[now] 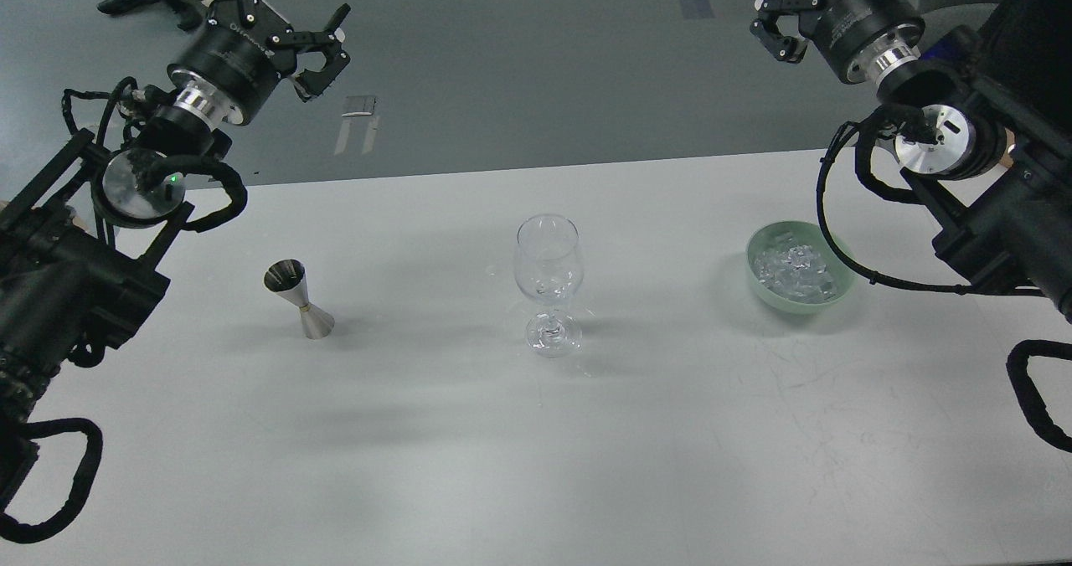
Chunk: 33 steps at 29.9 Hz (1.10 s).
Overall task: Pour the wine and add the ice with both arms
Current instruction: 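Lower the left gripper toward the steel jigger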
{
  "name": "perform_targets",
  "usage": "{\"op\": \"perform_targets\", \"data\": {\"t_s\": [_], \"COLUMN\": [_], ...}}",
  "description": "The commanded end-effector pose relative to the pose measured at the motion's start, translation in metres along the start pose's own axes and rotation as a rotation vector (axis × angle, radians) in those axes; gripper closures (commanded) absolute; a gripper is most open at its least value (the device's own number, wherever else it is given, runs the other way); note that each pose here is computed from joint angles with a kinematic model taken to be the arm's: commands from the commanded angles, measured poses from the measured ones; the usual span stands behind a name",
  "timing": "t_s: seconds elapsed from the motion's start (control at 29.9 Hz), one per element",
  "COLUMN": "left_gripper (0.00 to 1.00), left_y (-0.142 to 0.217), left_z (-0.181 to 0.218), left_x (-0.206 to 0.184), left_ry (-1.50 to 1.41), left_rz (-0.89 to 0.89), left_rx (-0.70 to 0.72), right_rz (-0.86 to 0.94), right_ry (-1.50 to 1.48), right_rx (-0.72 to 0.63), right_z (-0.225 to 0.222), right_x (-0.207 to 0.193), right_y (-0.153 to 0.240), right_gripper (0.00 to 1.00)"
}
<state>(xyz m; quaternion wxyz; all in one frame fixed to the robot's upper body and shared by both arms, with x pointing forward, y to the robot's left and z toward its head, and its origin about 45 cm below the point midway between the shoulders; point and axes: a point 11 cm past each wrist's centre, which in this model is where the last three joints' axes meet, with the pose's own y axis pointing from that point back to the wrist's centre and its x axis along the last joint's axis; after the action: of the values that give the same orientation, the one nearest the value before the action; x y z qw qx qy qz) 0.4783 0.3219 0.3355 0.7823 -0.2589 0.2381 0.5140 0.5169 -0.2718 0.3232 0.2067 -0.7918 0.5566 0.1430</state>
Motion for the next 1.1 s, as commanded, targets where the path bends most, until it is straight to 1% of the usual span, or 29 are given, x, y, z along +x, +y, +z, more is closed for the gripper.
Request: {"op": "perform_targets", "data": {"t_s": [0.0, 0.1, 0.13, 0.17, 0.27, 0.3, 0.43, 0.53, 0.7, 0.84, 0.94, 1.07], "left_gripper": [0.01, 0.01, 0.01, 0.01, 0.01, 0.02, 0.03, 0.03, 0.03, 0.03, 0.02, 0.01], "left_y": [0.035, 0.064, 0.080, 0.095, 0.122, 0.129, 0.180, 0.204, 0.236, 0.263, 0.276, 0.282], "left_z": [0.017, 0.031, 0.033, 0.030, 0.024, 0.022, 0.015, 0.006, -0.010, -0.032, -0.052, -0.080], "left_x": [0.013, 0.017, 0.018, 0.019, 0.018, 0.017, 0.026, 0.028, 0.037, 0.047, 0.050, 0.051], "left_ry": [0.079, 0.092, 0.095, 0.110, 0.147, 0.158, 0.211, 0.240, 0.310, 0.402, 0.459, 0.535], "left_rz": [0.065, 0.092, 0.099, 0.106, 0.118, 0.120, 0.182, 0.212, 0.277, 0.343, 0.382, 0.415], "left_rx": [-0.006, -0.007, 0.005, 0.023, 0.046, 0.048, 0.025, 0.023, -0.004, -0.048, -0.049, -0.051], "right_rz": [0.002, 0.006, 0.014, 0.016, 0.018, 0.018, 0.016, 0.017, 0.021, 0.019, 0.019, 0.012], "right_ry": [0.002, 0.004, 0.003, 0.006, 0.005, 0.005, 0.005, 0.005, 0.004, -0.001, -0.001, 0.011], "right_rx": [-0.006, -0.007, -0.007, -0.009, -0.012, -0.011, -0.011, -0.013, -0.017, -0.023, -0.023, -0.040], "right_z": [0.002, 0.002, 0.002, 0.003, 0.004, 0.004, 0.004, 0.005, 0.007, 0.012, 0.012, 0.017], "right_x": [0.001, 0.002, 0.002, 0.003, 0.003, 0.003, 0.002, 0.003, 0.004, 0.003, 0.003, 0.001], "right_y": [0.001, 0.001, 0.001, 0.001, 0.001, 0.001, 0.001, 0.002, 0.003, 0.003, 0.003, 0.003], "right_gripper": [0.00, 0.00, 0.00, 0.00, 0.00, 0.00, 0.00, 0.00, 0.00, 0.00, 0.00, 0.00]}}
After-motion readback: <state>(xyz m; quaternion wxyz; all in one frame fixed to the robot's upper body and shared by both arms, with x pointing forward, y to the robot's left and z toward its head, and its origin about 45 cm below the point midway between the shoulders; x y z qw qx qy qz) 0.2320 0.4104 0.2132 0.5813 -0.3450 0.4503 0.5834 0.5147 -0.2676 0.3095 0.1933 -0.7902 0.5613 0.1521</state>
